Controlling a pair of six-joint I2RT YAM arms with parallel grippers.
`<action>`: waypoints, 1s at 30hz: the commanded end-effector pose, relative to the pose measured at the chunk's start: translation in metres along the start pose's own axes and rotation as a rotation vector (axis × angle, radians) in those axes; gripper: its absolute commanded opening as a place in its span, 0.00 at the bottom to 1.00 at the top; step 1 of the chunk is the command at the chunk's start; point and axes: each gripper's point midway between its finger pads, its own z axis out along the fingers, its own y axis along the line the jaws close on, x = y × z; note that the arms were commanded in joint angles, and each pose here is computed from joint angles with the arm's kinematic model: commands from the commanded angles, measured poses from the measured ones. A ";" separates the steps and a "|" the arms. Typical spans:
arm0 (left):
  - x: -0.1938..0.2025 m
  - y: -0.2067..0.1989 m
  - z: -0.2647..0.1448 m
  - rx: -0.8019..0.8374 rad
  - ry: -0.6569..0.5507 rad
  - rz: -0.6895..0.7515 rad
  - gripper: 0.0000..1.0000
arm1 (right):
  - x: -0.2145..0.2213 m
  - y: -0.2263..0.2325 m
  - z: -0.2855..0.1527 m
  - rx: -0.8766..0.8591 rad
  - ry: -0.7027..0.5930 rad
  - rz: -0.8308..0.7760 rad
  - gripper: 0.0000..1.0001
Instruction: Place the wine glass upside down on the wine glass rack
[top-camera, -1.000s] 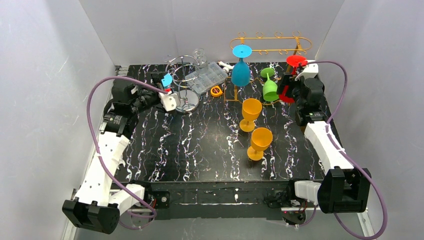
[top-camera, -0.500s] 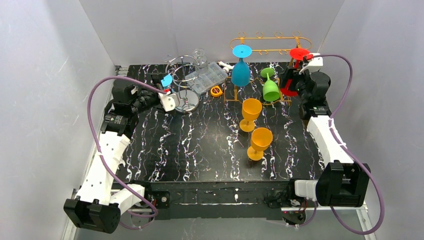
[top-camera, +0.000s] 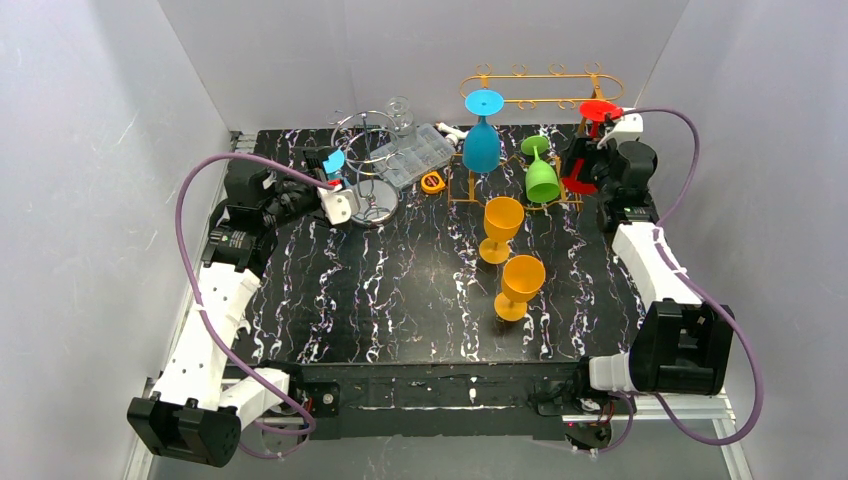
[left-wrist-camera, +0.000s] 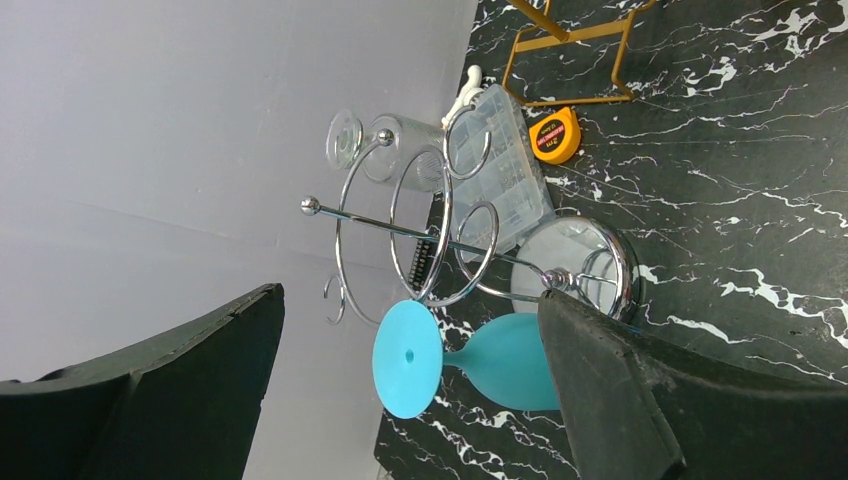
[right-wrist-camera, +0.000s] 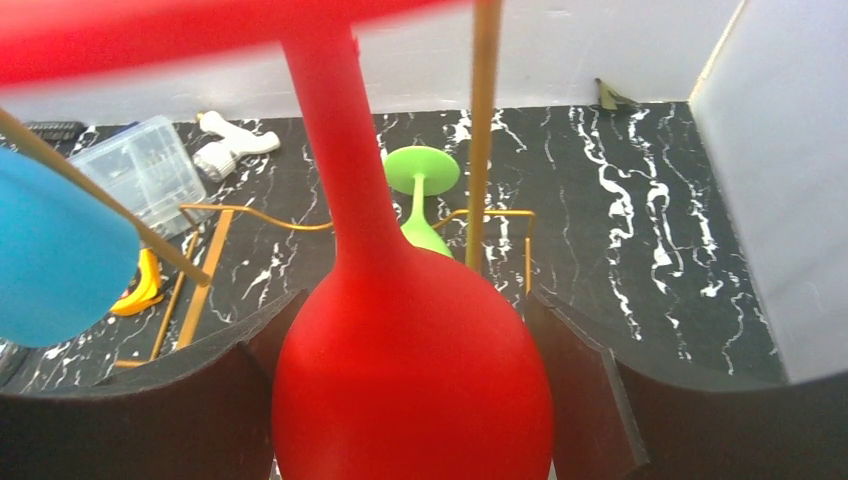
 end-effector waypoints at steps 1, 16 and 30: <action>-0.005 0.001 -0.004 0.008 -0.013 0.006 0.98 | -0.047 -0.015 0.003 0.040 -0.146 -0.031 0.35; 0.001 -0.006 -0.001 0.024 -0.003 -0.003 0.98 | -0.045 -0.015 0.027 0.000 -0.138 -0.005 0.32; 0.002 -0.007 -0.002 0.031 0.007 -0.007 0.98 | -0.053 -0.020 0.046 -0.003 -0.143 -0.007 0.31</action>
